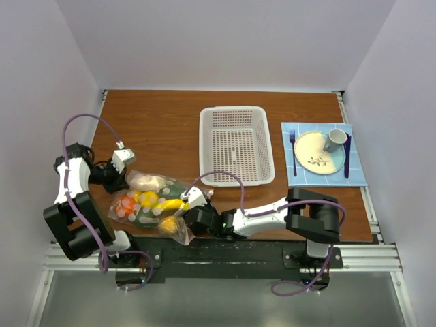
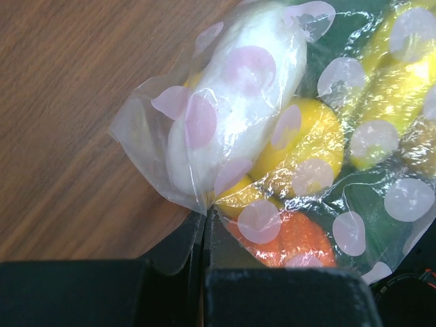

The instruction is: Open the zip-top bag and remove the fake food

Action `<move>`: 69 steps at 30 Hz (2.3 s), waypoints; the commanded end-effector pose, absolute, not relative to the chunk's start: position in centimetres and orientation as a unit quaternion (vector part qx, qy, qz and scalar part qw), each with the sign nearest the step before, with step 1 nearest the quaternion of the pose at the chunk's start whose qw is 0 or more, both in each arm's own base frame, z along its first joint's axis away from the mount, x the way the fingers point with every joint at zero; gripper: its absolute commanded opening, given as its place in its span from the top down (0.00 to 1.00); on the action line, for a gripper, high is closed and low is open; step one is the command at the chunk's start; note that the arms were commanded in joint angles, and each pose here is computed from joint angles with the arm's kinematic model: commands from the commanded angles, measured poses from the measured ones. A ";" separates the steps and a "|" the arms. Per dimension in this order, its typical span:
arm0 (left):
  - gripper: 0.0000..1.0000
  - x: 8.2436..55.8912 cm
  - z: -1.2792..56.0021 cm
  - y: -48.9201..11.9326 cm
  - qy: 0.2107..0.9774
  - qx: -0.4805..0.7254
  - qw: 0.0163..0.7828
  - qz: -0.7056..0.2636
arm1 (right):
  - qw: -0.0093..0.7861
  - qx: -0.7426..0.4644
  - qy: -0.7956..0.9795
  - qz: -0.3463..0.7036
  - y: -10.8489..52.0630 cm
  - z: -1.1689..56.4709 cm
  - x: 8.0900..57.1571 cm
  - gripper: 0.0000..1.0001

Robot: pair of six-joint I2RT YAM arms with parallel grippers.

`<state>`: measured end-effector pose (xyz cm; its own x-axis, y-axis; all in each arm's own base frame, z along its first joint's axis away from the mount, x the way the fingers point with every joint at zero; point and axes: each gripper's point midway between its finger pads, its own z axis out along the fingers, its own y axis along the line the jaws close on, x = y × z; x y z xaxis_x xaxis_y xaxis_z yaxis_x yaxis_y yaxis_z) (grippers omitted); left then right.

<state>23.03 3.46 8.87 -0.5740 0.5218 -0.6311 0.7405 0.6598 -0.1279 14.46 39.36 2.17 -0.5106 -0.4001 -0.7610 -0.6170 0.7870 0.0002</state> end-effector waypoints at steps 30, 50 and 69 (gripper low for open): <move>1.00 27.1 9.4 8.9 0.894 0.315 0.302 -0.102 | 0.458 -0.196 0.865 0.051 26.2 11.3 15.2 0.99; 1.00 24.6 8.0 8.2 0.897 0.327 0.277 -0.103 | 0.581 -0.095 0.808 0.018 24.2 25.3 27.3 1.00; 1.00 24.0 8.8 7.4 0.893 0.332 0.283 -0.111 | 0.494 -0.116 0.860 -0.057 23.3 19.8 31.9 0.01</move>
<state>23.89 7.44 8.02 -0.6452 0.5199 -0.5599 0.6445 0.7639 -0.0333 30.99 22.22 13.66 -0.5796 -0.3257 -0.7470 -0.1421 0.9430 -0.3009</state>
